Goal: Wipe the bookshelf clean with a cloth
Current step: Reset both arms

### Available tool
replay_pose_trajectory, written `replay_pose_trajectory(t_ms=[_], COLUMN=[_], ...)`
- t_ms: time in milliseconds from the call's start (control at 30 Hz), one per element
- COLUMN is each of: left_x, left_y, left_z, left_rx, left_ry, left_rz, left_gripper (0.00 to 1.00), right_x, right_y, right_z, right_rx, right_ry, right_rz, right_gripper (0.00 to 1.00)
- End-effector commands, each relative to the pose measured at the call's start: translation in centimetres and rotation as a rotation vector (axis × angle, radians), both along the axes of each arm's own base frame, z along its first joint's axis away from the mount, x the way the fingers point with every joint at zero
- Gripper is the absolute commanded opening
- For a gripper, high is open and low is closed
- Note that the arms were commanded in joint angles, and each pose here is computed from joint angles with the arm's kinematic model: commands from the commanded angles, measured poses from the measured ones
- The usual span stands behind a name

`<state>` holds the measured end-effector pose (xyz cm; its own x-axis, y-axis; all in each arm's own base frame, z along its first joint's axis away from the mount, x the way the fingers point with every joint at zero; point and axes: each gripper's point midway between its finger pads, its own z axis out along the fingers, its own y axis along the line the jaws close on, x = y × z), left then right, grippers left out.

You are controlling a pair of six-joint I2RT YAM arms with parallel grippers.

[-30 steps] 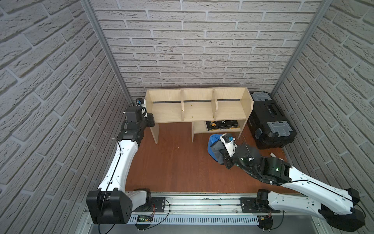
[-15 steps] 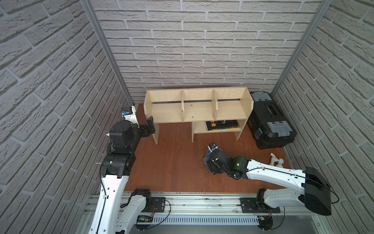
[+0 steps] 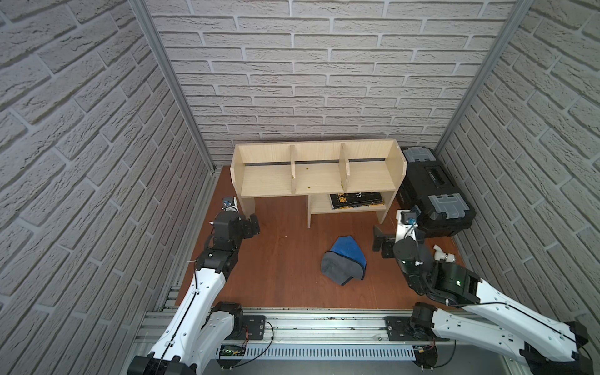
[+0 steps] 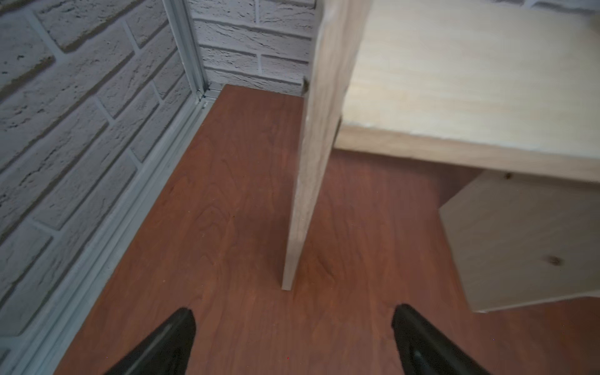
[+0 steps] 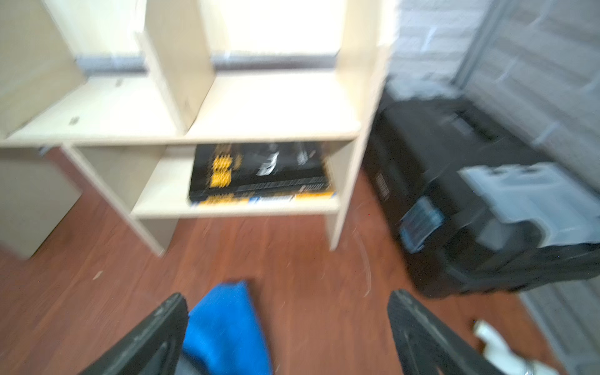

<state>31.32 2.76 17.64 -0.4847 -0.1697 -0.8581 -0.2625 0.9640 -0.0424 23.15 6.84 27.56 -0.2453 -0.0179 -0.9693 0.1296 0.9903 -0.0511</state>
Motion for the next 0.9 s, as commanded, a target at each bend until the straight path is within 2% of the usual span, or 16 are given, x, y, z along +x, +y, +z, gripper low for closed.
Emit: replay_pose_trajectory(t_ms=[0, 67, 133, 233, 267, 300, 367, 400, 467, 533, 600, 667, 733, 800, 867], left_x=[2.9, 3.5, 3.8, 4.4, 4.8, 5.1, 5.5, 5.6, 6.3, 7.0, 7.5, 7.7, 7.6, 7.5, 7.5], left_y=[3.7, 5.2, 6.3, 5.5, 5.3, 5.0, 4.4, 4.2, 2.5, 1.2, 0.5, 0.6, 1.5, 2.9, 2.9], left_z=[1.0, -1.8, -5.1, -7.6, -7.3, -7.0, -5.7, -5.8, -7.1, -8.0, -8.6, -8.8, -8.8, -8.7, -8.7], left_rx=[0.207, 0.240, 0.230, 0.203, 0.177, 0.170, 0.165, 0.154, 0.184, 0.249, 0.247, 0.233, 0.218, 0.224, 0.254], left_ry=[-0.118, -0.035, 0.053, 0.025, -0.001, -0.051, -0.179, -0.217, -0.221, -0.229, -0.159, -0.147, -0.154, -0.147, -0.136], left_rz=[0.116, 0.111, 0.105, 0.016, -0.004, -0.019, -0.033, -0.036, -0.109, -0.149, -0.186, -0.194, -0.153, -0.068, -0.046], left_gripper=[0.98, 0.98, 0.98, 0.98, 0.98, 0.98, 0.98, 0.98, 0.98, 0.98, 0.98, 0.98, 0.98, 0.99, 0.99], right_x=[-0.1, 0.5, 1.3, 3.0, 3.9, 4.8, 7.0, 8.5, 10.6, 13.1, 15.3, 15.6, 16.3, 16.0, 16.1], right_y=[-5.1, -7.9, -11.4, -14.3, -14.5, -14.8, -13.9, -13.4, -12.6, -11.3, -9.3, -9.1, -9.4, -9.7, -9.7], right_z=[-1.4, -3.5, -7.2, -12.7, -13.1, -13.8, -14.2, -14.0, -14.1, -16.2, -17.3, -18.0, -17.7, -17.9, -17.7], right_rx=[-0.252, -0.188, -0.157, -0.101, -0.084, -0.075, -0.054, -0.019, 0.003, -0.017, -0.048, -0.031, -0.015, -0.013, -0.015], right_ry=[-0.130, -0.132, -0.040, 0.084, 0.070, 0.030, 0.037, -0.016, -0.081, -0.043, -0.019, 0.101, 0.050, 0.087, 0.091], right_rz=[-0.275, -0.371, -0.476, -0.529, -0.524, -0.514, -0.424, -0.367, -0.284, -0.176, -0.046, -0.026, -0.024, -0.047, -0.045], right_gripper=[0.99, 0.99, 0.99, 0.99, 0.99, 0.99, 0.99, 0.99, 0.99, 0.99, 0.99, 0.99, 0.99, 0.99, 0.99])
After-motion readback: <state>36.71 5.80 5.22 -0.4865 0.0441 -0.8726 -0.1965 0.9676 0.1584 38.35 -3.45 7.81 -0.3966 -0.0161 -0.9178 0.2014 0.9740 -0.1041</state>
